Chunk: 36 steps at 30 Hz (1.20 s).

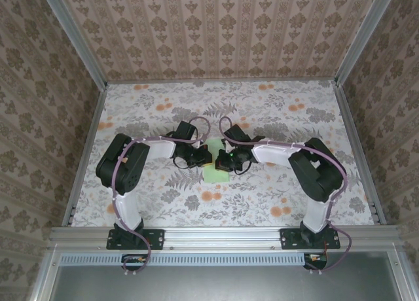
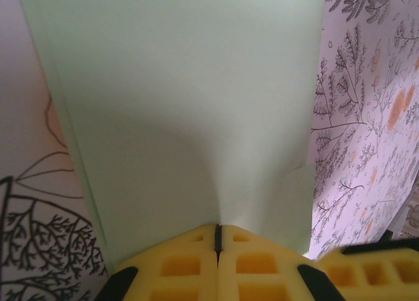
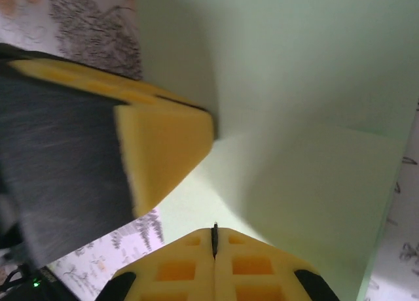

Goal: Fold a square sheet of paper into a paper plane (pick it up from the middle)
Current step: Fold the triangle a second time at the center of the table.

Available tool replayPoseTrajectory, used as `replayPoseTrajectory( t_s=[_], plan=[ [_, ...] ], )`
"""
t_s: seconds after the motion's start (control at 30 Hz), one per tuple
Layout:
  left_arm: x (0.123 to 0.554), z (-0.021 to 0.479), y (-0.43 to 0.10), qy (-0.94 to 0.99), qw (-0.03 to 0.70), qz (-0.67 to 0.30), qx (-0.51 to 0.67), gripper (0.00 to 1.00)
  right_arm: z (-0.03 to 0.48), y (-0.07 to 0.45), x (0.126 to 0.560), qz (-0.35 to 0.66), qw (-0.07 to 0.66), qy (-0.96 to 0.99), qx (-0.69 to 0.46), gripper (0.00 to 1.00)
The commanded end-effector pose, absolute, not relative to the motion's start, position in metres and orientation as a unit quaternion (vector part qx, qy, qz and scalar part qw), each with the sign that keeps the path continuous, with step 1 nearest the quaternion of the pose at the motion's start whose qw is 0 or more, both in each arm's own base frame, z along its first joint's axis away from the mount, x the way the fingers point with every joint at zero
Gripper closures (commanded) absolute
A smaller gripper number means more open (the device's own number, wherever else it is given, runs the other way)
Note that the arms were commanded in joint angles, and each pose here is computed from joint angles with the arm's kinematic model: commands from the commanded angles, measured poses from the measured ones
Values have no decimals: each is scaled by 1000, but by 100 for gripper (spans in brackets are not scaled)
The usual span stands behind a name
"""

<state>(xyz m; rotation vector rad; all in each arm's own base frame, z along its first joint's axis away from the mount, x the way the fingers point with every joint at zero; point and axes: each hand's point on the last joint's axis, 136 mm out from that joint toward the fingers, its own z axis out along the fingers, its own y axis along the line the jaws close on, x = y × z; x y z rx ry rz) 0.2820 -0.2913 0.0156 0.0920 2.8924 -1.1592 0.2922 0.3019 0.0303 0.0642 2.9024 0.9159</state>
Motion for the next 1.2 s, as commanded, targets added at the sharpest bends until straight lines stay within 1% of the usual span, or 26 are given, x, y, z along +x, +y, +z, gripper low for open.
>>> replayPoseTrajectory(
  t_s=[0.0, 0.13, 0.4, 0.63, 0.8, 0.97, 1.1, 1.17],
  plan=[
    [241, -50, -242, 968, -63, -243, -26, 100, 22, 307, 287, 299, 29, 954, 8, 100],
    [238, -54, -240, 968, -67, -239, -30, 100, 6, 296, 277, 281, 14, 959, 12, 100],
    [236, -60, -233, 971, -70, -225, -44, 100, -18, 264, 236, 252, -27, 967, 10, 100],
    [233, -66, -228, 971, -75, -221, -55, 100, -24, 241, 205, 233, -52, 971, 10, 100],
    [235, -63, -230, 970, -73, -226, -51, 100, -26, 223, 194, 224, -58, 973, 25, 100],
    [239, -59, -236, 968, -68, -239, -44, 100, -15, 218, 197, 239, -44, 970, 32, 100],
    [250, -43, -251, 959, -48, -279, -27, 100, 28, 235, 222, 291, 26, 956, 23, 100],
    [257, -31, -258, 955, -36, -293, -14, 100, 44, 240, 234, 301, 54, 952, 18, 100]
  ],
)
